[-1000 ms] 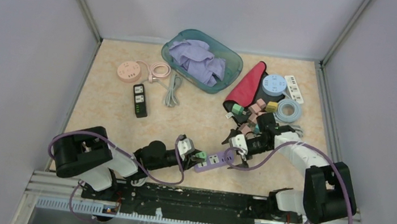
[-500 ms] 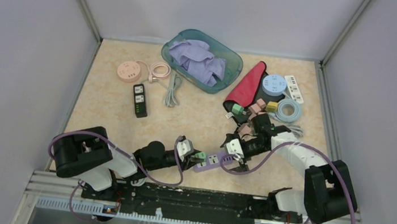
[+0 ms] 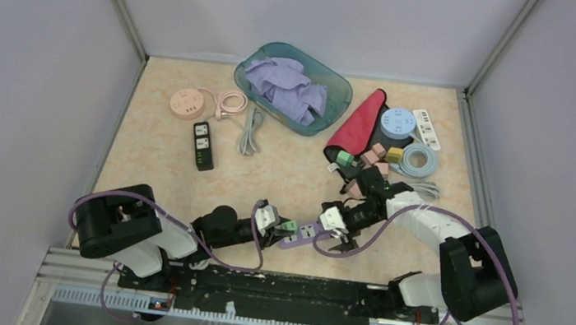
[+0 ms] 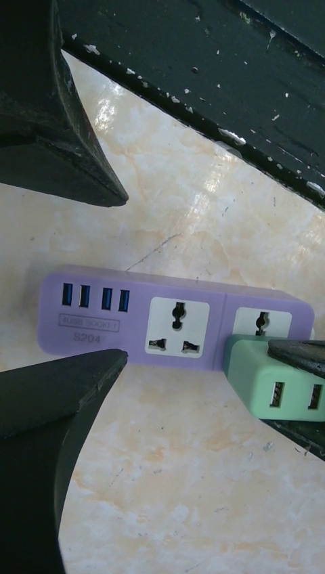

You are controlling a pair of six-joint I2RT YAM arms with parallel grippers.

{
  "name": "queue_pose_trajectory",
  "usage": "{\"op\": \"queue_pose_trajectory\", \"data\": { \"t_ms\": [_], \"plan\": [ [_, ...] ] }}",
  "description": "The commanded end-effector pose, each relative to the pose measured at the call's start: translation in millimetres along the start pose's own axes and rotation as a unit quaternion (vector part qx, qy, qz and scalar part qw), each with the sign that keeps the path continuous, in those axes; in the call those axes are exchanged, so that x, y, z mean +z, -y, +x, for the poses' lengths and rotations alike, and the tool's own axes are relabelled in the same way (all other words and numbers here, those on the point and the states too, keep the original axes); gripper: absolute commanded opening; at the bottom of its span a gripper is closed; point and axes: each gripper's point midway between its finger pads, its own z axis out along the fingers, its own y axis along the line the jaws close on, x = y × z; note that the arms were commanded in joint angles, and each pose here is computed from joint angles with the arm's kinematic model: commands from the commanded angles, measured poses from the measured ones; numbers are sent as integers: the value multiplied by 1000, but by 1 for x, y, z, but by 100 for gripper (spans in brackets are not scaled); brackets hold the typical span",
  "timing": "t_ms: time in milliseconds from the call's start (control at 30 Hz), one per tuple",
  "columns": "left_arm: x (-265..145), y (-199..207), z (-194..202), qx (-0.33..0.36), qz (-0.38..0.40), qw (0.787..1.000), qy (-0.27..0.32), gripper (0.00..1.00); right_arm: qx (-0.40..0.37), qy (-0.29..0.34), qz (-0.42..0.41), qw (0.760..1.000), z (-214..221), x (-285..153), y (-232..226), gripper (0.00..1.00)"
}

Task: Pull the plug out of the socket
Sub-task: Remove the plug from the socket.

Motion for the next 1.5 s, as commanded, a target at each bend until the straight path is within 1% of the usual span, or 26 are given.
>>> {"op": "queue_pose_trajectory", "data": {
  "t_ms": [0,200,300,367,500,633,700,733,900,967,1033,1200,1300,1367,1467],
  "plan": [
    [-1,-1,-12,15,3,1000,24,1,-18,-3,8,1000,-10,1,19,76],
    [2,3,-13,17,15,999,29,1,-7,-16,23,1000,-10,11,28,80],
    [5,6,-14,17,22,999,31,0,-4,-26,24,999,-10,17,30,80],
    [6,7,-17,17,25,999,40,1,-8,-39,21,999,-7,21,30,78],
    [7,8,-25,17,28,998,59,0,-10,-65,5,998,-1,29,28,69],
    [9,10,-31,14,32,996,76,1,-6,-85,4,996,4,35,30,65],
    [10,10,-36,13,35,995,89,1,-5,-93,2,996,6,37,30,60],
    [11,11,-37,11,35,995,94,0,-3,-96,1,995,7,38,30,57],
    [4,6,-52,7,19,990,138,0,8,-103,4,995,8,40,34,34],
    [3,2,-56,4,9,989,149,0,13,-104,7,994,8,40,35,26],
    [8,-1,-52,4,0,991,136,0,17,-107,10,994,9,40,37,22],
    [26,-16,-20,5,-40,998,39,0,33,-118,20,992,12,41,42,11],
    [22,-28,-19,4,-76,997,30,0,39,-122,23,991,13,40,44,6],
    [14,-35,-17,-14,-100,994,31,0,40,-125,22,991,14,41,44,6],
    [-1,-36,-25,-31,-99,993,62,0,43,-128,22,991,15,40,44,3]
  ]
}}
